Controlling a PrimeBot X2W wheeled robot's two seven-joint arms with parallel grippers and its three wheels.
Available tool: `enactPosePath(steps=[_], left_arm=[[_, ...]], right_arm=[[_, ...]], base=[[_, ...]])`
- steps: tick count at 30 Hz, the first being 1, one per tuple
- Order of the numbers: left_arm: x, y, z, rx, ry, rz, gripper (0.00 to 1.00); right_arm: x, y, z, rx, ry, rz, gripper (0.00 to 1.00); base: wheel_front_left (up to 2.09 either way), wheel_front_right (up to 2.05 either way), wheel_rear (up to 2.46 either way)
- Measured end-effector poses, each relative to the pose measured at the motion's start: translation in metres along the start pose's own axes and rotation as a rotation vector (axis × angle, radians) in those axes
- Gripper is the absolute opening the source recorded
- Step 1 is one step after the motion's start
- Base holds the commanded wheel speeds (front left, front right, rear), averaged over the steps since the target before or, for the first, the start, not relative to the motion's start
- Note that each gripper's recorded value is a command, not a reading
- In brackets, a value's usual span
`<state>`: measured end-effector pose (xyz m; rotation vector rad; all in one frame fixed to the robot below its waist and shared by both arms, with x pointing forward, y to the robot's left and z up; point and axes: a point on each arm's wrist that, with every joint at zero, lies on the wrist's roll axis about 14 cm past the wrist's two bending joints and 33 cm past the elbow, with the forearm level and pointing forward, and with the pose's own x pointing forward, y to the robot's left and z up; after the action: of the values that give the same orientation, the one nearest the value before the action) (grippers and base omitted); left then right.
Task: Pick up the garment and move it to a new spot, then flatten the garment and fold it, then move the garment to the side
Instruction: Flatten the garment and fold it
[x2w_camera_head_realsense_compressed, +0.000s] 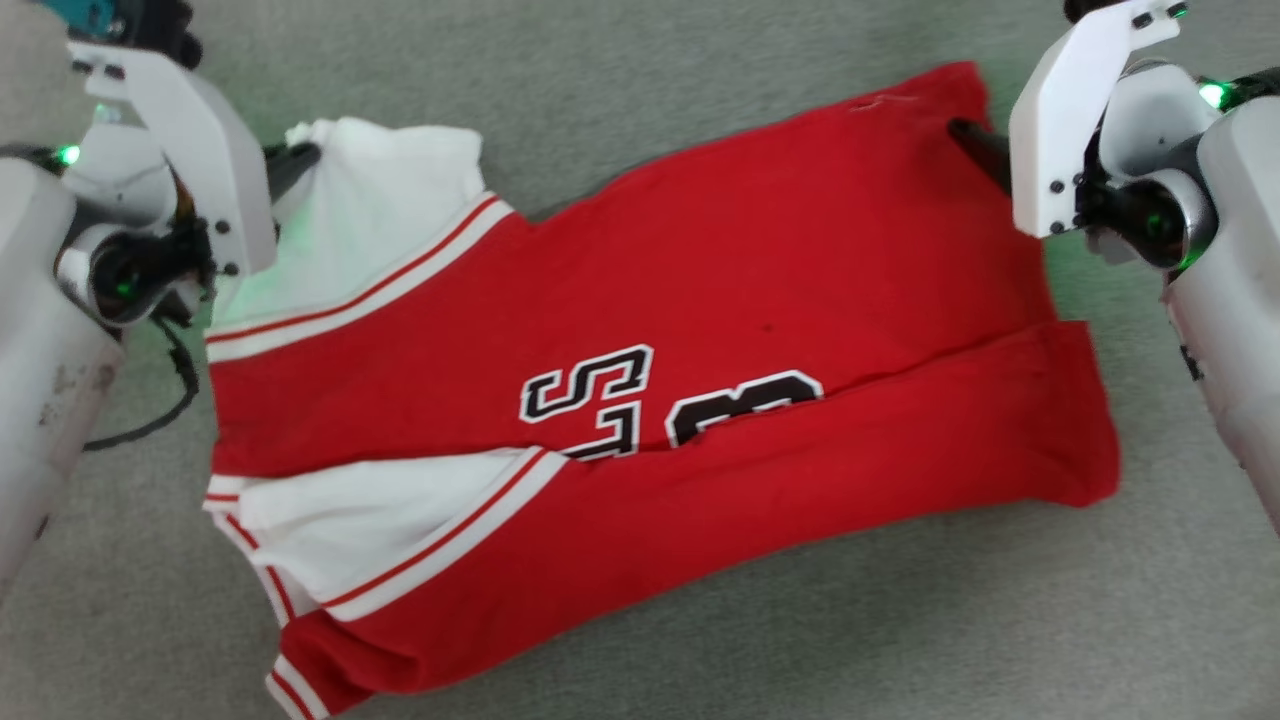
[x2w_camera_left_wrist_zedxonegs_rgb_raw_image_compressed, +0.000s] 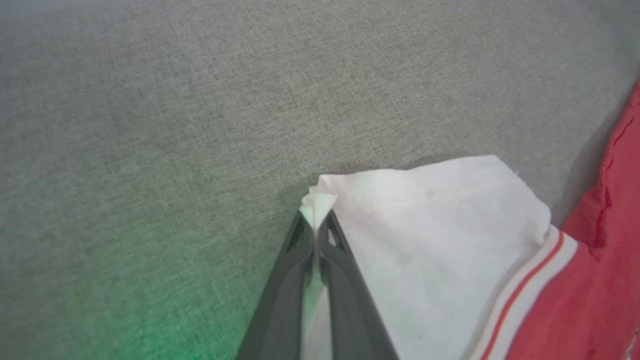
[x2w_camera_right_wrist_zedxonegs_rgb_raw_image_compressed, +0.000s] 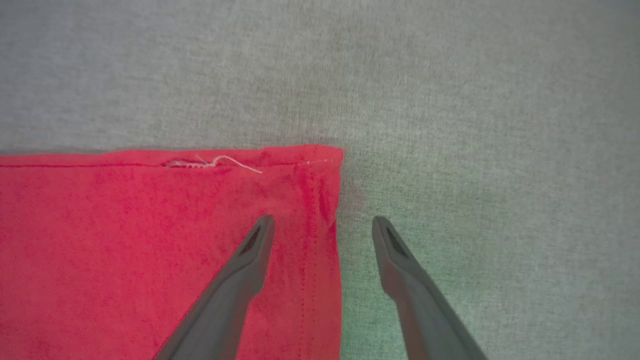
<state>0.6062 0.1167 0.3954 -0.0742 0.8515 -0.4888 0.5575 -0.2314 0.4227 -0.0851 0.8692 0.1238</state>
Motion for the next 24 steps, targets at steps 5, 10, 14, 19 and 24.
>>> enactPosePath(steps=[5, 10, 14, 19, 24], left_arm=[[0.002, 0.006, -0.002, -0.011, -0.016, -0.008, 0.00], [0.001, 0.012, -0.004, -0.029, -0.044, -0.009, 0.00], [-0.006, 0.010, -0.002, -0.034, -0.084, -0.011, 0.00], [-0.025, -0.011, 0.000, -0.016, -0.152, -0.048, 0.00], [-0.067, -0.034, 0.017, 0.019, -0.296, -0.099, 0.00]], right_arm=[[0.024, 0.005, -0.002, 0.000, 0.047, 0.008, 1.00], [0.038, 0.012, 0.001, 0.020, 0.044, 0.032, 0.02], [0.037, 0.020, 0.008, 0.036, -0.010, 0.055, 0.00], [0.020, 0.023, 0.002, 0.010, -0.055, 0.076, 0.00], [-0.012, 0.030, 0.004, -0.048, -0.132, 0.119, 0.00]], base=[[0.00, 0.00, 0.00], [0.00, 0.00, 0.00], [0.00, 0.00, 0.00], [0.00, 0.00, 0.00], [0.00, 0.00, 0.00]])
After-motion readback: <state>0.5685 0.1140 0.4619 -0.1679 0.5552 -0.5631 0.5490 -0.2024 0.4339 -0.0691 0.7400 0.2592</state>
